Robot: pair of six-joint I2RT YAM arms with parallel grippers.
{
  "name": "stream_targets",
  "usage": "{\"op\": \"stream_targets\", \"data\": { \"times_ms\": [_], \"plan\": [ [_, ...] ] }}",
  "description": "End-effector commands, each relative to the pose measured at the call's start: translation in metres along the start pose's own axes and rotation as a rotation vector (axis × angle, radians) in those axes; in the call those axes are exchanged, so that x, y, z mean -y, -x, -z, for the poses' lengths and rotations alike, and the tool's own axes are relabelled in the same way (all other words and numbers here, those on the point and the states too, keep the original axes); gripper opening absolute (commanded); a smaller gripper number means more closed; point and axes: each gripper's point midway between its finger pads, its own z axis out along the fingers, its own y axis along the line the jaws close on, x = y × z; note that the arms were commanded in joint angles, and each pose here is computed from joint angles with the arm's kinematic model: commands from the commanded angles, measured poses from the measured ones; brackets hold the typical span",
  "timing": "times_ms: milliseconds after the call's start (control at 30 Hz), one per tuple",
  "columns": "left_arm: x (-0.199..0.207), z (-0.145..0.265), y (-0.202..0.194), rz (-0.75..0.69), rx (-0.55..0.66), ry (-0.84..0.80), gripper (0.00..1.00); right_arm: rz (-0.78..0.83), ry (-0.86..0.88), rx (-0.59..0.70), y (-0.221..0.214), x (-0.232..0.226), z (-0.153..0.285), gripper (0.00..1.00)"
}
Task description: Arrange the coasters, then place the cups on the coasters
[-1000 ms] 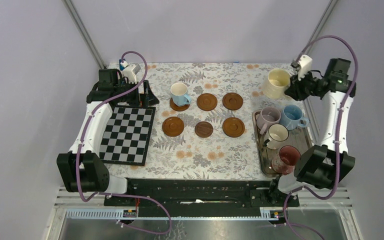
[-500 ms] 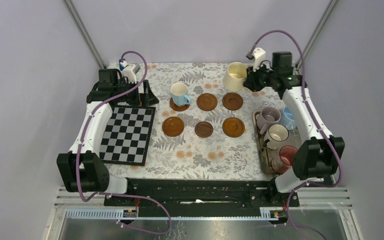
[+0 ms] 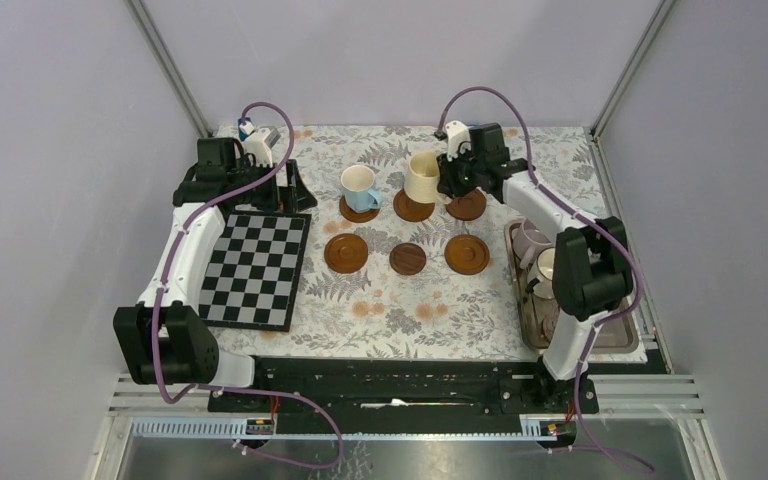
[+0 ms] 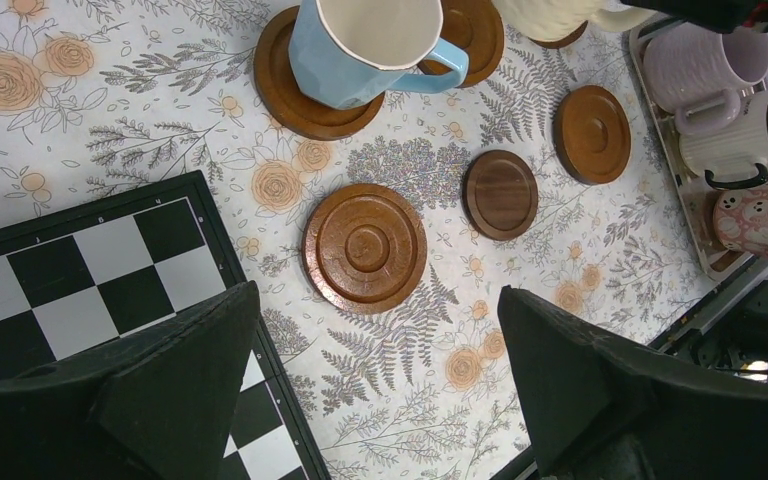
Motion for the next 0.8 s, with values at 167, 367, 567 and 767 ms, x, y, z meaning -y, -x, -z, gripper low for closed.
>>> {"op": "stream_targets", "data": {
  "times_ms": [167, 367, 567, 767],
  "plan": [
    [-0.003, 0.000, 0.011, -0.027, 0.045, 0.021, 0.99, 0.100, -0.068, 0.250, 0.061, -0.011, -0.022, 0.00],
    [-0.004, -0.001, 0.012, -0.026, 0.044, 0.021, 0.99, 0.141, -0.101, 0.271, 0.052, -0.010, -0.033, 0.00],
    [-0.004, -0.001, 0.011, -0.025, 0.043, 0.024, 0.99, 0.134, -0.097, 0.253, 0.037, -0.011, -0.043, 0.00],
    [-0.005, -0.001, 0.010, -0.024, 0.041, 0.025, 0.99, 0.125, -0.094, 0.246, 0.028, -0.010, -0.051, 0.00]
  ]
}}
